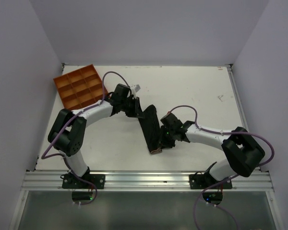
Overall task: Roll the underwear
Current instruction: Fold the underwear
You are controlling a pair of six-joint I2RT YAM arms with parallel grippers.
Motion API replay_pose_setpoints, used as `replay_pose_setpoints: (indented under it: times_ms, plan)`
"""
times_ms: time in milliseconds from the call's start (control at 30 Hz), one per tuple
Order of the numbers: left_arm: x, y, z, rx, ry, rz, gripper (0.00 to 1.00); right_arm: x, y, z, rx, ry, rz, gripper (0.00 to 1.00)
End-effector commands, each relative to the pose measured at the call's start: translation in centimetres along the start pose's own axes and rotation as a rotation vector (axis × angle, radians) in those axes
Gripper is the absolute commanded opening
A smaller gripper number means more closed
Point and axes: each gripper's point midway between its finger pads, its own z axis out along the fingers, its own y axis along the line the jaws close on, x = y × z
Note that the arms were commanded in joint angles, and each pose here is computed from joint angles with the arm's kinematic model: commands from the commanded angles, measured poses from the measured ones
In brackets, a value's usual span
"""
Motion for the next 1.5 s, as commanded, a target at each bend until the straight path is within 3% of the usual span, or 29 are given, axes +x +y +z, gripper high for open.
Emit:
replay_pose_setpoints:
  times_ms: [0, 300, 533, 733, 1100, 1300, 1467]
  plan:
    - [0.5, -4.0, -0.9, 0.207, -0.018, 0.057, 0.16, -1.7, 2.5, 1.0, -0.061, -0.048, 0.064, 0.30]
    - [1.4, -5.9, 1.8, 0.331, 0.023, 0.043, 0.14, -1.2, 2.5, 1.6, -0.109, -0.043, 0.061, 0.33]
    - [2.6, -4.3, 4.8, 0.278, 0.090, 0.053, 0.14, -1.4, 2.4, -0.2, -0.085, -0.060, 0.031, 0.43]
    - [3.9, -3.2, 5.7, 0.264, 0.124, 0.057, 0.15, -1.1, 0.7, -1.3, -0.019, -0.067, 0.014, 0.46]
    - [3.8, -3.6, 5.8, 0.278, 0.114, 0.071, 0.16, -1.5, -0.1, -3.1, 0.017, -0.104, -0.056, 0.40]
    - [1.6, -5.8, 4.5, 0.318, 0.054, 0.093, 0.27, -1.1, -0.4, -2.5, 0.019, -0.088, -0.041, 0.33]
    - [0.3, -5.6, 3.7, 0.253, 0.038, 0.123, 0.34, -0.5, -1.0, -2.1, 0.018, -0.083, -0.008, 0.30]
